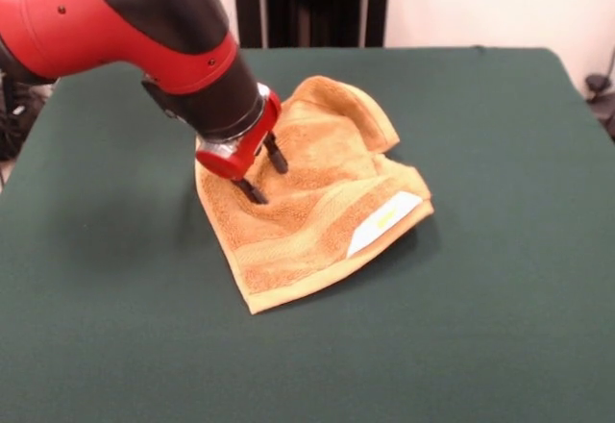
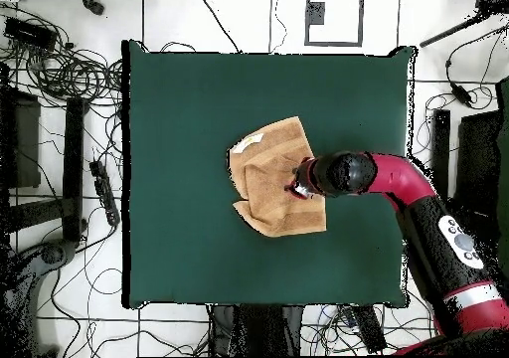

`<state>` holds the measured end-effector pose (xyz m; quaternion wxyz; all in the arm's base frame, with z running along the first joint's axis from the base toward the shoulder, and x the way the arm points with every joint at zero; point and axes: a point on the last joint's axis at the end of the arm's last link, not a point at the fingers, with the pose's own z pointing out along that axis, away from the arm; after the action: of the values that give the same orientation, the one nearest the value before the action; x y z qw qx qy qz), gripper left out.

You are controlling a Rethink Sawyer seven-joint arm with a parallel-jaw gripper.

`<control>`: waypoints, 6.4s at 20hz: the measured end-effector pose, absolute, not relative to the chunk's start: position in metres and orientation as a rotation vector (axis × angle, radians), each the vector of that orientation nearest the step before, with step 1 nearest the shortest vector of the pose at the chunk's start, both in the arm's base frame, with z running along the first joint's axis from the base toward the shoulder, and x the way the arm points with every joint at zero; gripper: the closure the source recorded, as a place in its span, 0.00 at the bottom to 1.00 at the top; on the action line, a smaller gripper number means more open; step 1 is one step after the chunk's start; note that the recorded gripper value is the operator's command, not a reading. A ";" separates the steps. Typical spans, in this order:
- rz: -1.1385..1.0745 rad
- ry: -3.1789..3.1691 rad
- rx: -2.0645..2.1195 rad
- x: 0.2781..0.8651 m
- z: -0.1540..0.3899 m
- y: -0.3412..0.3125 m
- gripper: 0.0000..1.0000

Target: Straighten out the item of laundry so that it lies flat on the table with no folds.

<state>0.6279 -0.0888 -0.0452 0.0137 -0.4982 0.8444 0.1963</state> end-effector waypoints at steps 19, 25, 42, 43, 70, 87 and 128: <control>0.844 2.109 -2.123 0.647 -0.052 -0.112 0.00; 0.918 1.741 -2.340 0.656 -0.058 -0.122 0.00; 0.952 1.151 -2.584 0.665 -0.064 -0.116 0.00; 0.961 1.150 -2.596 0.665 -0.064 -0.115 0.00; 0.731 2.281 -2.429 0.666 0.102 -0.182 0.00; 0.836 2.920 -1.660 0.686 0.132 -0.018 0.00; 0.185 3.292 -0.346 0.609 -0.041 0.056 0.00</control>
<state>0.6093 0.0565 -0.0415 -0.0867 -0.1039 0.9892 0.0555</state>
